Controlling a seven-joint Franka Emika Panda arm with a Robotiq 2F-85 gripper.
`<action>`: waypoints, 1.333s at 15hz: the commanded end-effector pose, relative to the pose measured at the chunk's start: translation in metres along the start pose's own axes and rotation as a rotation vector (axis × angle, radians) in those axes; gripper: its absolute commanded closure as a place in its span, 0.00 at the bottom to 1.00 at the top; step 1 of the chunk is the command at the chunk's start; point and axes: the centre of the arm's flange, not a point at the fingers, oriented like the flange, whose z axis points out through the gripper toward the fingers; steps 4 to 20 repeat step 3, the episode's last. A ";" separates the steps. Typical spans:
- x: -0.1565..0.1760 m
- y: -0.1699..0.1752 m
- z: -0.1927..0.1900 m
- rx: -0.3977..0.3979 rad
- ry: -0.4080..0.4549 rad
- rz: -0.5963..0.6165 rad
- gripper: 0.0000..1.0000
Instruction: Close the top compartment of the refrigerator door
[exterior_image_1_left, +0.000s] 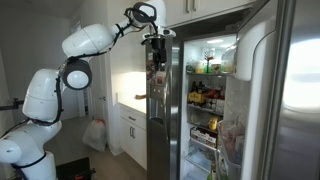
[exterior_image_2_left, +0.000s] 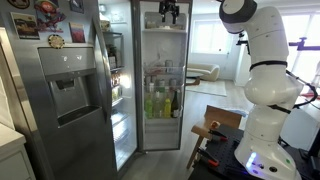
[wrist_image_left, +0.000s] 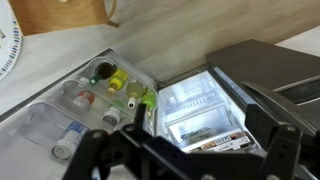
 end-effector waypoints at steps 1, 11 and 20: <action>0.000 0.000 0.000 0.000 0.000 0.000 0.00; 0.000 0.000 0.000 0.000 0.000 0.000 0.00; 0.000 0.000 0.000 0.000 0.000 0.000 0.00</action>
